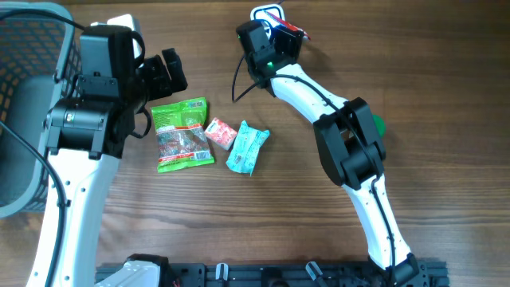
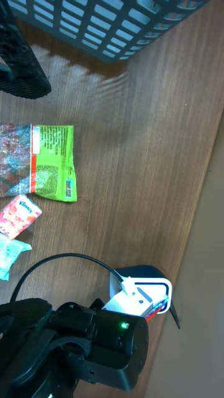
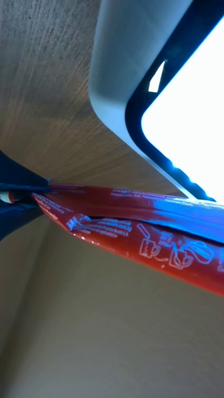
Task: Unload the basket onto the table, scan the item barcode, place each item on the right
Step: 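Hold red stick snack barcode against the white scanner, then carry red stick snack right and drop it beside the jar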
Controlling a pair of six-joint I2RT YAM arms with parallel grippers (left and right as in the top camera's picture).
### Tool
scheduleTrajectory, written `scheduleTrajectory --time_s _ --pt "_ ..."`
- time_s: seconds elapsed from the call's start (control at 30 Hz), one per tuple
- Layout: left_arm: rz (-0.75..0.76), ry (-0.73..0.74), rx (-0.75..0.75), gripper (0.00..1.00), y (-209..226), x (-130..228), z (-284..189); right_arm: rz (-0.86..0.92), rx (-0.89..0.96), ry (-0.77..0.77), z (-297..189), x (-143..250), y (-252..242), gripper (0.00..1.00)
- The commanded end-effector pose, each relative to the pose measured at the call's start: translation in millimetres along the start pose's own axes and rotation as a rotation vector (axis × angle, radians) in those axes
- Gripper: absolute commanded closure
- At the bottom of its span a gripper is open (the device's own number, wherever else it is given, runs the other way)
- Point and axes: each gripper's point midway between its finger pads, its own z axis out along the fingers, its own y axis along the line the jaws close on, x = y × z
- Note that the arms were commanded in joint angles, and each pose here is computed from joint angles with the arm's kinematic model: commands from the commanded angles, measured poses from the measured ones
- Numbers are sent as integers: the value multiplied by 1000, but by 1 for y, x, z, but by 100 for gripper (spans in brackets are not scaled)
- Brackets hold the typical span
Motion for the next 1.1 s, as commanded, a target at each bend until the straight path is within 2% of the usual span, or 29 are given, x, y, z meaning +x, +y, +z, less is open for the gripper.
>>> scheduleTrajectory --time_s 0.0,0.1,0.23,0.27,0.37,0.47,0.53,0.7,0.8,0.93,1.0,1.07 --pt "13 -10 -4 0 0 -2 -1 226 53 -48 -43 9 -77 96" --pt "13 -10 -5 0 0 -2 -1 375 -30 -126 -79 24 -111 96" --pt "13 -10 -4 0 0 -2 -1 585 -315 -172 -129 58 -110 96" --pt "13 -10 -5 0 0 -2 -1 674 -458 -149 -148 79 -104 96" --pt "13 -10 -5 0 0 -2 -1 752 -655 -43 -179 125 -90 96" --pt "13 -10 -5 0 0 -2 -1 712 -854 42 -208 146 -60 96" --pt "13 -10 -4 0 0 -2 -1 745 -977 168 -224 158 -33 96" --pt "13 -10 -4 0 0 -2 -1 747 -990 400 -213 181 33 96" --pt "13 -10 -4 0 0 -2 -1 727 -876 518 -186 206 86 96" --pt "13 -10 -4 0 0 -2 -1 723 -836 551 -165 224 140 95" --pt "13 -10 -4 0 0 -2 -1 732 -834 550 -159 229 160 85" --pt "13 -10 -5 0 0 -2 -1 750 -828 521 -154 226 167 61"
